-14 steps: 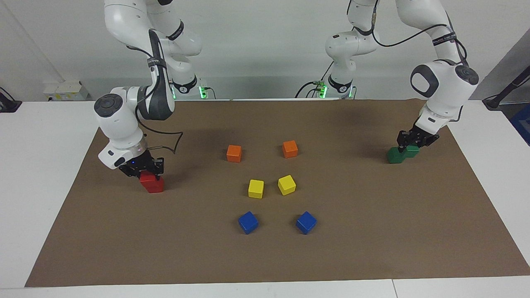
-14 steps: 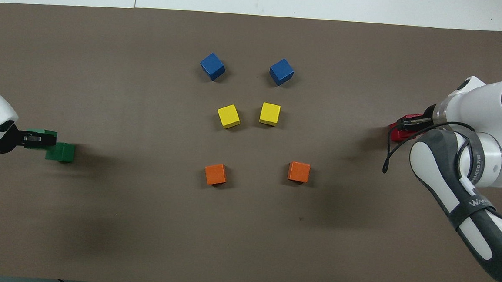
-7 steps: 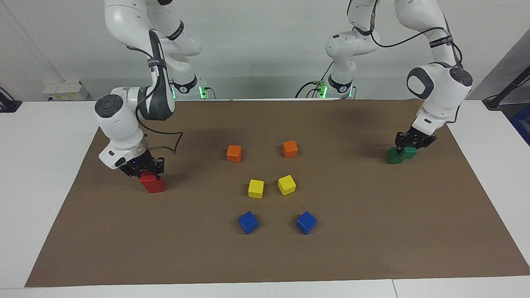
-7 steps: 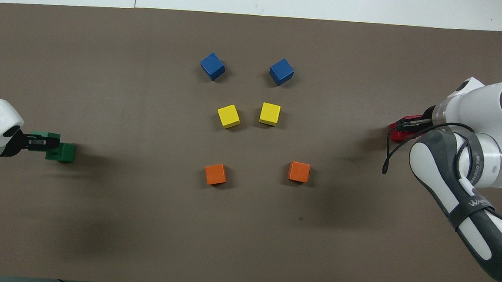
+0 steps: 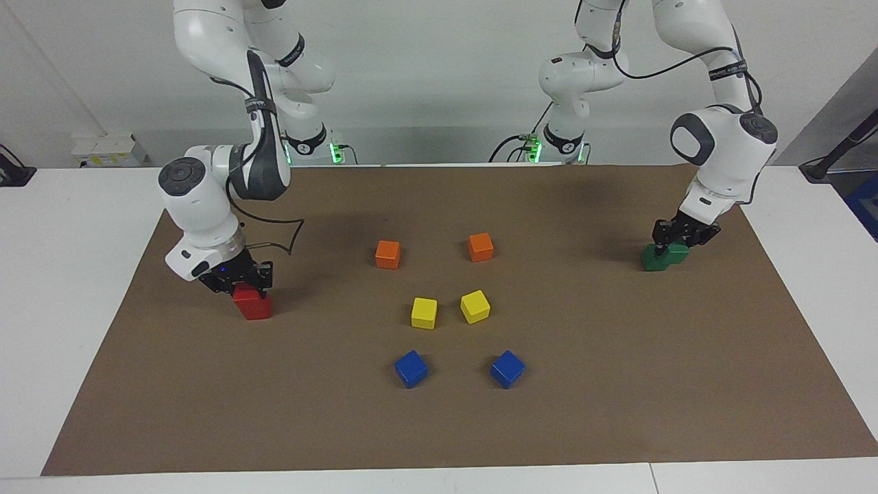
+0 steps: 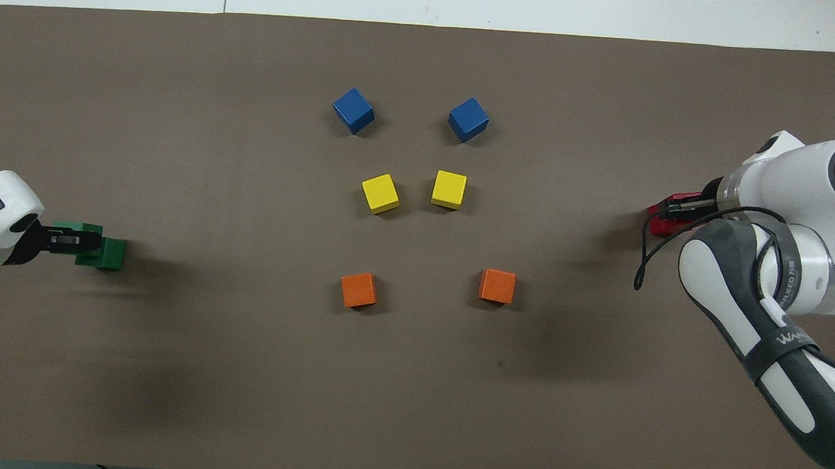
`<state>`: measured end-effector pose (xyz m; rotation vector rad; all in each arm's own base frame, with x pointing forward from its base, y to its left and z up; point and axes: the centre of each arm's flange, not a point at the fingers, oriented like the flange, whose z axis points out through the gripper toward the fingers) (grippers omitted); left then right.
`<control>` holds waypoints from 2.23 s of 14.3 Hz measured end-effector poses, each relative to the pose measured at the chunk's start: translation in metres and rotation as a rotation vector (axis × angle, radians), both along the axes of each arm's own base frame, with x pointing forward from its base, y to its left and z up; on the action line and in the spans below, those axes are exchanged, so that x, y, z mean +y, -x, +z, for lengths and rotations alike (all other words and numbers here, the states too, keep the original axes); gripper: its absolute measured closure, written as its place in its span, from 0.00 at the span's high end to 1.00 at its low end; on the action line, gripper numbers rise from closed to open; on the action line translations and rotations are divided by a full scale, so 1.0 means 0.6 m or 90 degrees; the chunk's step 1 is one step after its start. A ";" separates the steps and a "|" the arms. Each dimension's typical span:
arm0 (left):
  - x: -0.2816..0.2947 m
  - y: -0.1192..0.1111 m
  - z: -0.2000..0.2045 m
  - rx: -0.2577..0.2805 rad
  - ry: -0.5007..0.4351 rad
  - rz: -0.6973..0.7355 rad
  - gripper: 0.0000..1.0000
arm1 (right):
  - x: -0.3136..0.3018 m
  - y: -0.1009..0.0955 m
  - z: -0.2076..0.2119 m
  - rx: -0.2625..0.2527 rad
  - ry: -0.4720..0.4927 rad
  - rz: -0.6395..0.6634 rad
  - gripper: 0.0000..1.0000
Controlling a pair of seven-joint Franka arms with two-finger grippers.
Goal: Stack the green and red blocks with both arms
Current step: 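Open both grippers and withdraw them from the two stacks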
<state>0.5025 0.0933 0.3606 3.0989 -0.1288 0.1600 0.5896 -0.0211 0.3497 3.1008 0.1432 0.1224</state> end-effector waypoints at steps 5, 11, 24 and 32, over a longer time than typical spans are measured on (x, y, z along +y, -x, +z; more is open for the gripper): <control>0.000 0.005 -0.004 -0.010 -0.003 0.001 0.55 | 0.000 0.001 -0.001 -0.004 0.000 0.000 0.55; -0.001 0.014 -0.008 -0.024 -0.006 0.000 0.55 | 0.000 0.002 -0.001 -0.004 0.000 0.000 0.56; 0.000 -0.001 0.023 -0.013 -0.003 -0.013 1.00 | 0.000 0.009 0.016 0.015 0.001 -0.001 1.00; 0.003 -0.055 0.191 0.001 0.009 -0.029 1.00 | 0.020 0.065 0.185 0.027 0.015 0.005 1.00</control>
